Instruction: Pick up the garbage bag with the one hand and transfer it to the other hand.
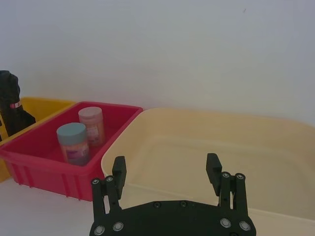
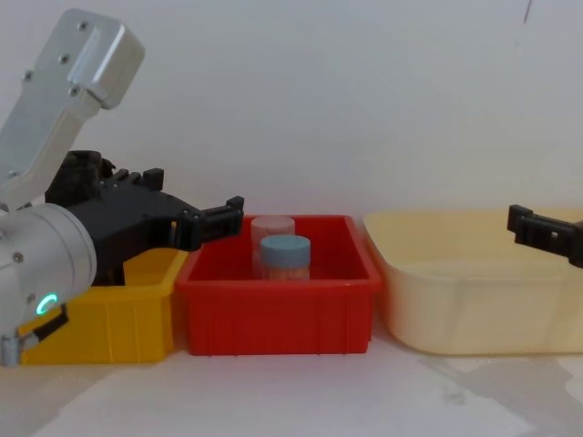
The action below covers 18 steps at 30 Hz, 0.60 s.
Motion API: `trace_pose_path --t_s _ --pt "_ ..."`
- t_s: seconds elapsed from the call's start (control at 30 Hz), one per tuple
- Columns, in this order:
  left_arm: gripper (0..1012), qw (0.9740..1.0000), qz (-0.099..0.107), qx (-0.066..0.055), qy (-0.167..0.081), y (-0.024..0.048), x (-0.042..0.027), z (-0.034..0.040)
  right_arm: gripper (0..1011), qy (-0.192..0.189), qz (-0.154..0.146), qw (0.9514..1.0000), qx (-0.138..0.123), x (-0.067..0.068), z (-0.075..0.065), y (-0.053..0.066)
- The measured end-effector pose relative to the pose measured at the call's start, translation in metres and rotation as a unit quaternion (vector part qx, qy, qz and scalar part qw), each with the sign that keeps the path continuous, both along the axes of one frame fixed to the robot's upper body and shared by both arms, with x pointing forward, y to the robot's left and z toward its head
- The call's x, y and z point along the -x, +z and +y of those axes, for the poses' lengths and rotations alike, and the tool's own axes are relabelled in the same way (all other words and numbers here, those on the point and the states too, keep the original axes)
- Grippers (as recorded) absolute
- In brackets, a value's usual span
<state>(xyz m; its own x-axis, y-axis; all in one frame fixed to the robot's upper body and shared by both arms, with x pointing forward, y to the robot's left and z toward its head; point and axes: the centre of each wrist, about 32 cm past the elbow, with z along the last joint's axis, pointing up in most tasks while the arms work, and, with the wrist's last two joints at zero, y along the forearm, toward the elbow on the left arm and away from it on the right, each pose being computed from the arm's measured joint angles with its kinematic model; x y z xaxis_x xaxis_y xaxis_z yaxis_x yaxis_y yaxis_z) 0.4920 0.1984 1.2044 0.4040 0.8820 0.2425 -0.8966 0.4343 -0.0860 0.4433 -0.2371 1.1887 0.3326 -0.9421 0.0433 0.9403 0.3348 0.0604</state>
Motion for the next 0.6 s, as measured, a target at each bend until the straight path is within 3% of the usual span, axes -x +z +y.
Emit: trace_pose_path --t_s 0.6 --pt "1001 1.0000 0.000 0.000 0.000 0.0000 0.0000 0.0000 1002 0.000 0.000 1.0000 0.000 0.0000 0.0000 0.0000"
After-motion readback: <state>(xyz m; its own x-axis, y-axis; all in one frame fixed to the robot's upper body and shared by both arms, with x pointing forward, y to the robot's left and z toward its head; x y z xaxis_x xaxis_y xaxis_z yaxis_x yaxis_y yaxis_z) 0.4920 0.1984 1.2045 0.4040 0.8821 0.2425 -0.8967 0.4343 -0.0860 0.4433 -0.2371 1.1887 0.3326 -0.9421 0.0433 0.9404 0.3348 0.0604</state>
